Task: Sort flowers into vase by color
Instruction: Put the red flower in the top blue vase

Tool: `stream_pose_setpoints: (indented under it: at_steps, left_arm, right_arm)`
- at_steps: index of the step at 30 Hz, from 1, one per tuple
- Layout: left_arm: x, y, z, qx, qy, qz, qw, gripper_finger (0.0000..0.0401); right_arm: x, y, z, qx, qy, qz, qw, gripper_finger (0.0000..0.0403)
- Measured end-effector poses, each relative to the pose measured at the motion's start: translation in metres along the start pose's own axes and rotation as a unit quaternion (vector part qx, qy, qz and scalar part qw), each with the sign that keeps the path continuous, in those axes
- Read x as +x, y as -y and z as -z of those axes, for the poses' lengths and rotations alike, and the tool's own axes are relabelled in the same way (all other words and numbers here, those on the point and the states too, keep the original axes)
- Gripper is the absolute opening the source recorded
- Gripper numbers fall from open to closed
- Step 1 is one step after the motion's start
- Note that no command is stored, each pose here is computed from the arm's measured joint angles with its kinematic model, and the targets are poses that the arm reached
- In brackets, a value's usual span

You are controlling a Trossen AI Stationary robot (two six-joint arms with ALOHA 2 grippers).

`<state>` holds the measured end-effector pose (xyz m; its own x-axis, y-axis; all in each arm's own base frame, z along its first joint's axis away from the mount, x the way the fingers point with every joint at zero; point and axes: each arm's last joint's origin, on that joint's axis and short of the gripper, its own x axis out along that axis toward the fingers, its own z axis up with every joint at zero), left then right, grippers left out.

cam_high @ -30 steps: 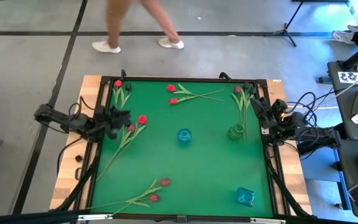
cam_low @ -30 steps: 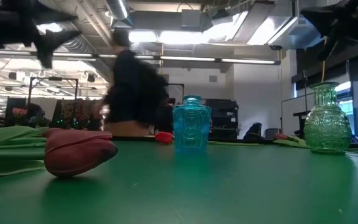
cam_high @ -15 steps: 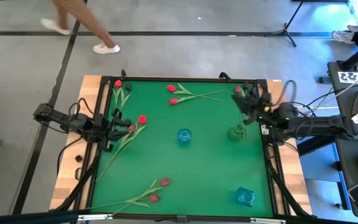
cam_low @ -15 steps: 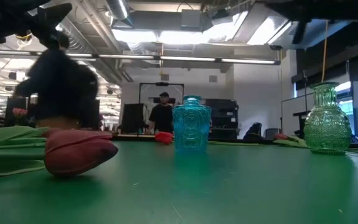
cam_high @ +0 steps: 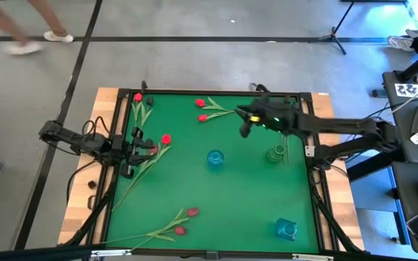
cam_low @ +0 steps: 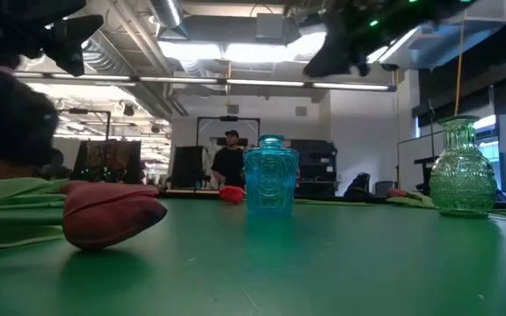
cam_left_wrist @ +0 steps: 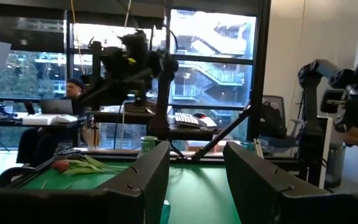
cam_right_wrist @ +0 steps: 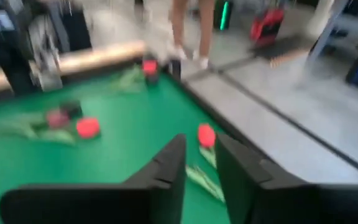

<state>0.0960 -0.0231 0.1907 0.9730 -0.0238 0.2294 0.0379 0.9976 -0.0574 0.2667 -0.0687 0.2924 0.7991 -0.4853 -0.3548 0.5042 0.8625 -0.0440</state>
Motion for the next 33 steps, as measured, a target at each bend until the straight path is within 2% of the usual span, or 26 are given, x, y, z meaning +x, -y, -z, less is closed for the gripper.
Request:
stream_pose_setpoints:
  at_steps: [5, 9, 15, 20, 24, 29, 33]
  left_arm:
    - [0.000, 0.000, 0.000, -0.020, 0.000, -0.001, 1.000, 0.0151]
    - [0.000, 0.000, 0.000, -0.045, 0.000, -0.001, 0.999, 0.0151]
    - [0.000, 0.000, 0.000, -0.077, 0.001, -0.001, 0.997, 0.0151]
    - [0.000, 0.000, 0.000, -0.106, 0.002, 0.000, 0.994, 0.0151]
    - [0.000, 0.000, 0.000, -0.106, 0.001, 0.000, 0.994, 0.0151]
    - [0.000, 0.000, 0.001, -0.105, -0.005, -0.001, 0.994, 0.0151]
    - [0.000, 0.000, 0.003, -0.104, -0.013, -0.005, 0.994, 0.0151]
  right_arm:
    - [0.037, 0.005, 0.003, -0.042, -0.094, -0.045, 0.994, 0.0148]
    - [0.059, 0.007, 0.012, -0.075, -0.119, -0.042, 0.989, 0.0161]
    - [0.091, 0.014, 0.034, -0.075, -0.148, -0.028, 0.986, 0.0163]
    - [0.116, 0.024, 0.048, -0.065, -0.188, -0.049, 0.979, 0.0163]
    - [0.138, 0.032, 0.049, -0.067, -0.231, -0.049, 0.969, 0.0163]
    - [0.159, 0.034, 0.054, -0.092, -0.253, -0.060, 0.961, 0.0163]
    - [0.169, 0.040, 0.066, -0.101, -0.278, -0.065, 0.953, 0.0163]
